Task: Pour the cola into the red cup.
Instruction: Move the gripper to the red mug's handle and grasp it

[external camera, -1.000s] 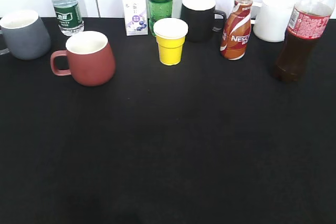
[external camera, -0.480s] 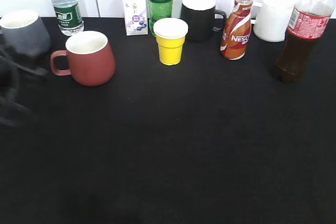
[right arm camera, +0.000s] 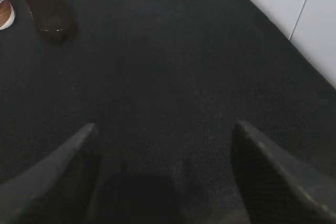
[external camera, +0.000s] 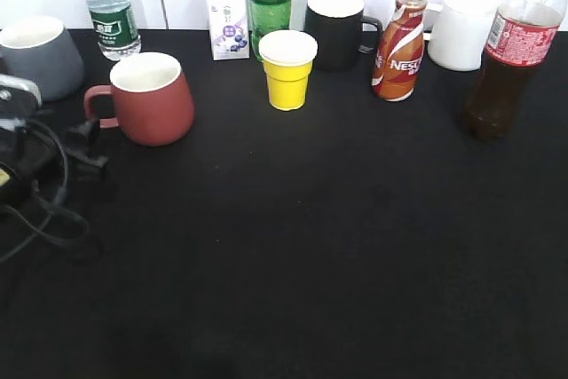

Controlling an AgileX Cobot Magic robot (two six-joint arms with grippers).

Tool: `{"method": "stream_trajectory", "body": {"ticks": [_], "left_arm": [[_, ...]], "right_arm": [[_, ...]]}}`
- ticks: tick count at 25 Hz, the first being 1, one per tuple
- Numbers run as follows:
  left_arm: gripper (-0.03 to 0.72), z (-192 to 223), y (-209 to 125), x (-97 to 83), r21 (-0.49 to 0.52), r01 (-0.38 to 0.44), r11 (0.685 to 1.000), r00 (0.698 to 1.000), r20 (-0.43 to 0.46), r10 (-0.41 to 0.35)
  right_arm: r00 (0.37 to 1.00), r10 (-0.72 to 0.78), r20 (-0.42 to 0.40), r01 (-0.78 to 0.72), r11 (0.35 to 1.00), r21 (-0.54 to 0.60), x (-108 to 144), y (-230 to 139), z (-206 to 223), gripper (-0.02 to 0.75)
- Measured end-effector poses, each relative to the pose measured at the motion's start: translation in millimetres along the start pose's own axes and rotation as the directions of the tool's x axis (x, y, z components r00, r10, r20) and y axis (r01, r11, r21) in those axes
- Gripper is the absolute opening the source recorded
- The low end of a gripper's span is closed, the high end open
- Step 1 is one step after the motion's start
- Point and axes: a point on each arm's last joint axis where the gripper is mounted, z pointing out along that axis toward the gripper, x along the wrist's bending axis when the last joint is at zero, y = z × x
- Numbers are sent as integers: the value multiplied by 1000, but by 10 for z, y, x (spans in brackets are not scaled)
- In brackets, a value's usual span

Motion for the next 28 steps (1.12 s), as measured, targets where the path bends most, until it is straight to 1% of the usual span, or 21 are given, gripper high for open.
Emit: {"method": "stream_trajectory", "body": {"ticks": [4, 7, 13, 15, 19, 21, 24, 27, 28], "left_arm": [[445, 127, 93, -22, -52, 8, 999, 1000, -7, -9], [445, 227, 25, -43, -33, 8, 999, 1000, -14, -8], [445, 317, 31, 65, -42, 30, 999, 997, -71, -33], [445, 375, 28, 86, -42, 26, 999, 997, -69, -28], [445, 473, -11, 66, -36, -4, 999, 1000, -29, 3], [445, 522, -21, 66, -37, -8, 999, 1000, -24, 7], [442, 591, 1, 139, -48, -13, 999, 999, -30, 12], [400, 718, -35, 157, -55, -6, 998, 1000, 14, 6], [380, 781, -26, 155, -65, -2, 998, 1000, 15, 3]], "right_arm": [[1000, 1, -1, -1, 1000, 0, 1, 0, 0, 585], [1000, 1, -1, -1, 1000, 0, 1, 0, 0, 585], [1000, 1, -1, -1, 1000, 0, 1, 0, 0, 585], [1000, 1, -1, -1, 1000, 0, 1, 0, 0, 585], [1000, 1, -1, -1, 1000, 0, 1, 0, 0, 585], [1000, 1, -1, -1, 1000, 0, 1, 0, 0, 585], [1000, 1, -1, -1, 1000, 0, 1, 0, 0, 585], [1000, 1, -1, -1, 1000, 0, 1, 0, 0, 585], [1000, 1, -1, -1, 1000, 0, 1, 0, 0, 585]]}}
